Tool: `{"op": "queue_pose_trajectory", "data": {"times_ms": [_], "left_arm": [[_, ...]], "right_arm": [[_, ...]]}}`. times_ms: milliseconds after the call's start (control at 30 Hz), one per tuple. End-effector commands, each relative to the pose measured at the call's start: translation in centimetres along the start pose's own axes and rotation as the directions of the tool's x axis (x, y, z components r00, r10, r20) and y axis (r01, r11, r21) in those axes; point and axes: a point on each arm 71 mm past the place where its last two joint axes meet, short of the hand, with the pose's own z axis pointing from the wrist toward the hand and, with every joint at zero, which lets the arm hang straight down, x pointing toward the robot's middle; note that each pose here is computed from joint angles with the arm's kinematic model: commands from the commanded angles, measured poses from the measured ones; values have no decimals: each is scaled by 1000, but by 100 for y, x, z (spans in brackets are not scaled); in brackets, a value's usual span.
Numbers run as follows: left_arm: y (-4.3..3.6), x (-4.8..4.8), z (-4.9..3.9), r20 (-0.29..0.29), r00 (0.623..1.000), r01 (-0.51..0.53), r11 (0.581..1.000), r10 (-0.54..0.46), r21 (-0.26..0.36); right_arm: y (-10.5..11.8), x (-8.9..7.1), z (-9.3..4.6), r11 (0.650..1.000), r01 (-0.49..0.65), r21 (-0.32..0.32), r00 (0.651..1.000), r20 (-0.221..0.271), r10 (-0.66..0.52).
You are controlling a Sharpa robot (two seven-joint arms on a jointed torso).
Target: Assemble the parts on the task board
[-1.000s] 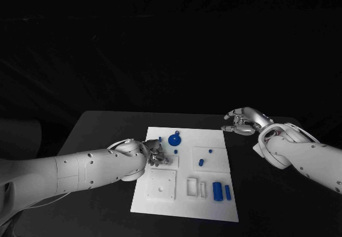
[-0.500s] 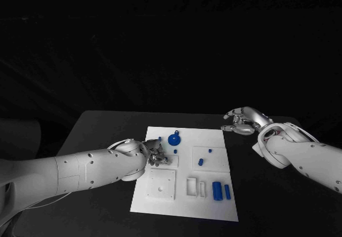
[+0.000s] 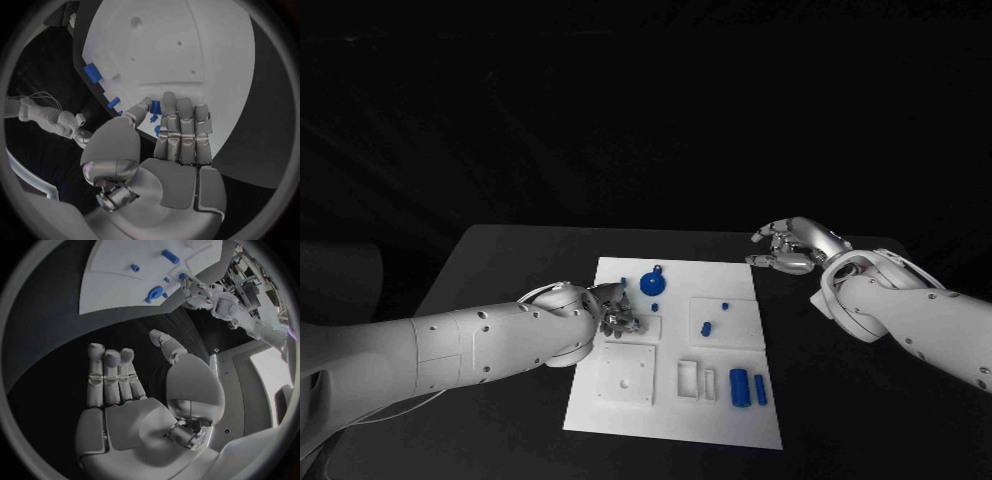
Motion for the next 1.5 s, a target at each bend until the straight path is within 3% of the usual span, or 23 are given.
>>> {"op": "queue_pose_trajectory", "data": {"times_ms": [33, 567, 1500], "left_arm": [[33, 126, -4, -62, 998, 3, 1000, -4, -17], [18, 129, -40, -74, 996, 40, 999, -40, -5], [64, 133, 6, -109, 992, 65, 997, -68, -36]], "right_arm": [[9, 11, -2, 1000, 2, -7, 1000, -11, -2], [0, 10, -7, 1000, 2, -5, 1000, -15, -3], [-2, 13, -12, 1000, 5, -5, 1000, -22, -5]]}}
